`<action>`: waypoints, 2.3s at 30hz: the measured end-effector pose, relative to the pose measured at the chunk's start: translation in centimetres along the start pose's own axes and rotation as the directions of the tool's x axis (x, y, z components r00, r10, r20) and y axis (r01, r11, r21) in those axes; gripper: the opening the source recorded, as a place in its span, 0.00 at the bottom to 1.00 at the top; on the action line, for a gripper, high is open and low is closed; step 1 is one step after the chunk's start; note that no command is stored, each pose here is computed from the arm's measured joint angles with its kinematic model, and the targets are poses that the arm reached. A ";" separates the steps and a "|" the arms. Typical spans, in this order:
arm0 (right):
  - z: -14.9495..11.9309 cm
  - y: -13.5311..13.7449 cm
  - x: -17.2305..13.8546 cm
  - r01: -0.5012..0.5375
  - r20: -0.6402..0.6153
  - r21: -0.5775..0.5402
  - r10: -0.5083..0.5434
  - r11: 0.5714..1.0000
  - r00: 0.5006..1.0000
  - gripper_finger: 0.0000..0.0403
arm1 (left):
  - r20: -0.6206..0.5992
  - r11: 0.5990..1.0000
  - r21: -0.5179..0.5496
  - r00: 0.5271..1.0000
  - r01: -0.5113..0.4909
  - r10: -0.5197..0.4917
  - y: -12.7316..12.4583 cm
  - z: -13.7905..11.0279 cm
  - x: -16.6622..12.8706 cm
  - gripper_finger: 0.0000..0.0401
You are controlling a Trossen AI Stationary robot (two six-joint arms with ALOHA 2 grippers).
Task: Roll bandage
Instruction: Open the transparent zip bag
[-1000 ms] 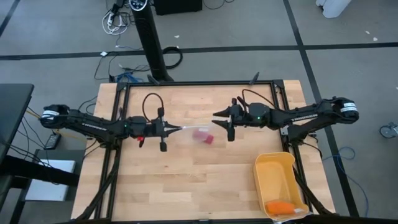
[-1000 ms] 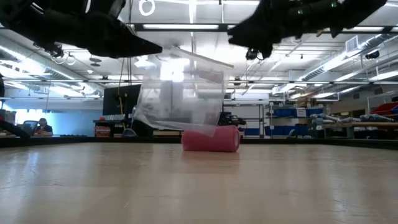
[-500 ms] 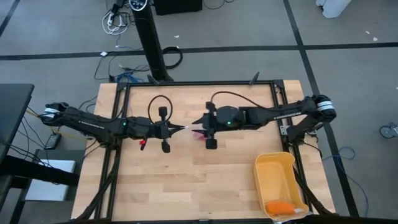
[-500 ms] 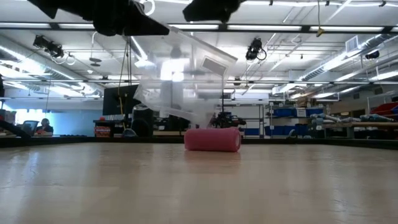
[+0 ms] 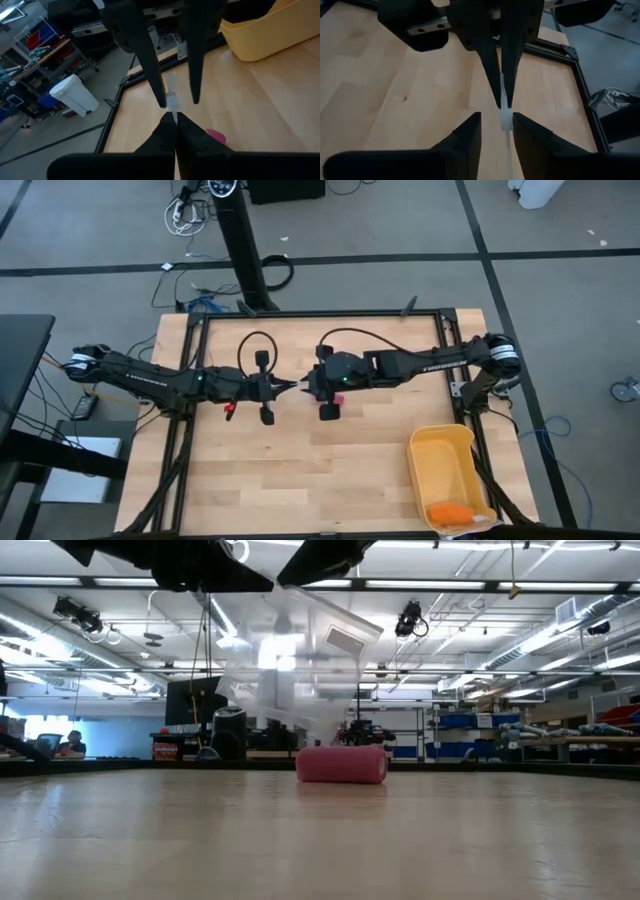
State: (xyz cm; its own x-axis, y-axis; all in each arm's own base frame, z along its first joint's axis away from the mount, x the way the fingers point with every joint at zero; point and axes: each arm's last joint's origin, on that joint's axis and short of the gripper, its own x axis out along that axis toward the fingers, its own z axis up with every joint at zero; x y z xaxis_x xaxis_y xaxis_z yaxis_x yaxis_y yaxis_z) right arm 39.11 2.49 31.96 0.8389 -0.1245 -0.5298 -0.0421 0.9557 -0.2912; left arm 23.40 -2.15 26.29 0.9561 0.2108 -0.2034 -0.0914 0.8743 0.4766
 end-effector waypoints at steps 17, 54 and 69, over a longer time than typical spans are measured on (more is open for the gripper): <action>-0.7 -0.3 -0.3 0.047 -0.087 0.004 -0.046 0.999 0.995 0.05 | -0.009 1.000 -0.026 1.000 -0.014 0.014 0.0 0.0 0.0 0.00; -2.1 2.6 -4.6 0.123 -0.327 0.020 -0.110 0.992 0.939 0.27 | -0.021 0.995 -0.100 1.000 -0.007 0.004 0.0 -0.2 0.0 0.00; -0.7 2.9 -2.4 0.133 -0.156 -0.133 -0.153 0.982 0.976 0.01 | 0.015 0.982 -0.187 1.000 0.017 -0.015 0.0 0.1 0.0 0.00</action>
State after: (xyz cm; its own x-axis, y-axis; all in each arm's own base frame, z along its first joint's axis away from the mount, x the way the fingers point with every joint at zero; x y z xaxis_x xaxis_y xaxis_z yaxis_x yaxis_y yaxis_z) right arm 36.58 5.39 31.87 0.7406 -0.3094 -0.5965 -0.0018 0.8868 -0.4622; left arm 23.41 -2.22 26.37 0.9615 0.1912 -0.1974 -0.1252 0.9442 0.3047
